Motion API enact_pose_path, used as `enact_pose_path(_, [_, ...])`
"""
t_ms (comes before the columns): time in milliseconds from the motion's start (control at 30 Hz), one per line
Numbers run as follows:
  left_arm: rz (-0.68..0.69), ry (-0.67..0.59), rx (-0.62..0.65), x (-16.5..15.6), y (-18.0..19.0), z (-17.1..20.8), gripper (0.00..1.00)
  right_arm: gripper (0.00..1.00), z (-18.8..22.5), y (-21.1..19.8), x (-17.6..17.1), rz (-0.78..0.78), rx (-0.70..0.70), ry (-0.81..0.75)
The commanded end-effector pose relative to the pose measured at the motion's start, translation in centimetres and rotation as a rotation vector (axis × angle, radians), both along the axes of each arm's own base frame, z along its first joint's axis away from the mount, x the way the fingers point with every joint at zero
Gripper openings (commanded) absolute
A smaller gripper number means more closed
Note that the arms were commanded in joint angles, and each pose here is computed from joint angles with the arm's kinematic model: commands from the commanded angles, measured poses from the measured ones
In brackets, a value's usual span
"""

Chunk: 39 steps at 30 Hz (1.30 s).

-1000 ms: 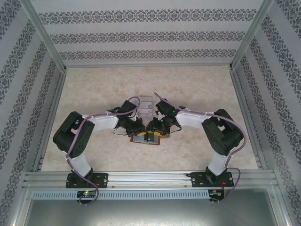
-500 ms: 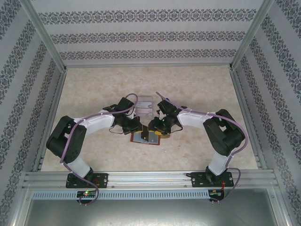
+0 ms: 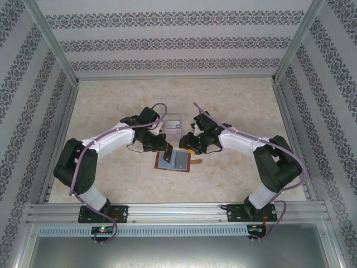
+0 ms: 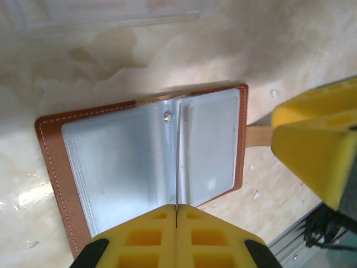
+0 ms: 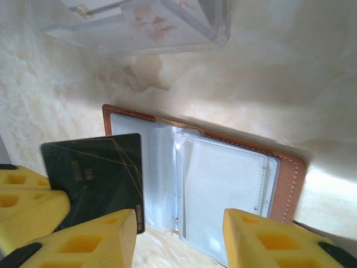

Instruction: Take the credit cards out of the card holder

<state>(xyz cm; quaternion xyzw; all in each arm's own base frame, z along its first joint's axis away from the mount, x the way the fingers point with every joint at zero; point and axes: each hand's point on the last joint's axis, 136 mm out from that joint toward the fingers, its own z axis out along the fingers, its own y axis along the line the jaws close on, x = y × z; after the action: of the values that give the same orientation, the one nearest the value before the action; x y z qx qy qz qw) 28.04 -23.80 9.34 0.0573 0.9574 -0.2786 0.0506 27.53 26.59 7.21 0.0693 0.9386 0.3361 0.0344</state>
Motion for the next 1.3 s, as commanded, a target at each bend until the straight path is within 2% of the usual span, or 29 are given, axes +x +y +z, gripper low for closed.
enact_pose_path(0, [-0.178,-0.082,0.025,-0.2,0.5,2.0,0.0,0.46,-0.1,-1.1,-0.2,-0.001,-0.017,-0.013])
enact_pose_path(333, [-0.592,-0.316,0.236,2.9,2.1,4.1,0.0,0.46,0.9,-2.3,0.7,-0.028,-0.014,-0.042])
enact_pose_path(800, [-1.145,-0.595,0.263,7.3,-0.1,7.7,0.0,0.46,3.0,-3.6,1.7,-0.055,-0.013,-0.086])
enact_pose_path(933, [-1.223,-0.625,0.344,9.3,0.2,7.5,0.0,0.47,3.4,-3.8,2.1,-0.067,-0.008,-0.09])
enact_pose_path(1033, [-1.234,-0.633,0.388,11.2,0.2,7.4,0.0,0.46,3.9,-3.8,2.6,-0.073,-0.004,-0.103])
enact_pose_path(1267, [-1.241,-0.628,0.405,14.1,0.0,6.9,0.0,0.47,3.9,-4.3,3.1,-0.09,-0.009,-0.1])
